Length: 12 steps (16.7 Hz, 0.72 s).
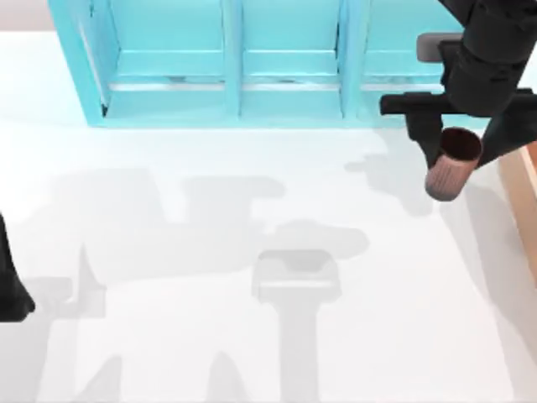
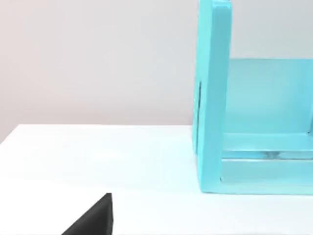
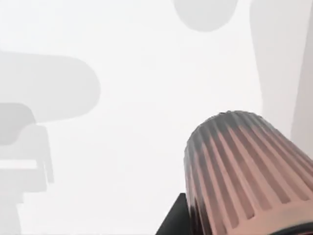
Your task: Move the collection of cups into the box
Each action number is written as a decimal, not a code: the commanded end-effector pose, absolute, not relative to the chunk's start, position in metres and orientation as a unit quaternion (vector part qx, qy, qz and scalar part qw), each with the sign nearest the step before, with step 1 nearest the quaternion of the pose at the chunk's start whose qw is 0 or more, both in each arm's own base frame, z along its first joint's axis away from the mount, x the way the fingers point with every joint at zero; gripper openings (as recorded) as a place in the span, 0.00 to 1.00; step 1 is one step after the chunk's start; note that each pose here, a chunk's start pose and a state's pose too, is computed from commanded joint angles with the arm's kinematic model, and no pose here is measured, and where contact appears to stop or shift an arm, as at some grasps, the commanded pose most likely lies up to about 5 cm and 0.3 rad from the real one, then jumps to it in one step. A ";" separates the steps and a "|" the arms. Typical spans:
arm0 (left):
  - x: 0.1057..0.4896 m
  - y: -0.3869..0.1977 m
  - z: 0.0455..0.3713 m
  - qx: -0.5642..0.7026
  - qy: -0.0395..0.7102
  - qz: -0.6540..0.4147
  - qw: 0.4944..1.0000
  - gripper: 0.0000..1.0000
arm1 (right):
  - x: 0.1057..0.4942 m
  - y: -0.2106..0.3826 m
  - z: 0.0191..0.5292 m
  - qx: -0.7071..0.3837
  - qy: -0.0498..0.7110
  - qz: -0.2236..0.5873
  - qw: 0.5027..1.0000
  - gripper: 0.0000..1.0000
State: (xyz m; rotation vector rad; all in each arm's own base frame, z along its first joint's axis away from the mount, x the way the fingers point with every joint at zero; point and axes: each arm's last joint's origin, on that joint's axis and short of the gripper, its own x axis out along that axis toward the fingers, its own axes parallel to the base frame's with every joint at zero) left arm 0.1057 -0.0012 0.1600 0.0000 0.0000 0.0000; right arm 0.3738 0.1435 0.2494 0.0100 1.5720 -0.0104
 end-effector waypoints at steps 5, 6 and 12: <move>0.106 -0.001 0.160 0.000 0.000 0.000 1.000 1.00 | 0.374 0.139 0.249 0.003 0.708 -0.005 0.706 0.00; 0.106 -0.001 0.160 0.000 0.000 0.000 1.000 1.00 | 0.375 0.130 0.251 0.003 0.707 -0.006 0.707 0.00; 0.106 -0.001 0.160 0.000 0.000 0.000 1.000 1.00 | 0.365 0.004 0.276 0.001 0.700 -0.014 0.714 0.00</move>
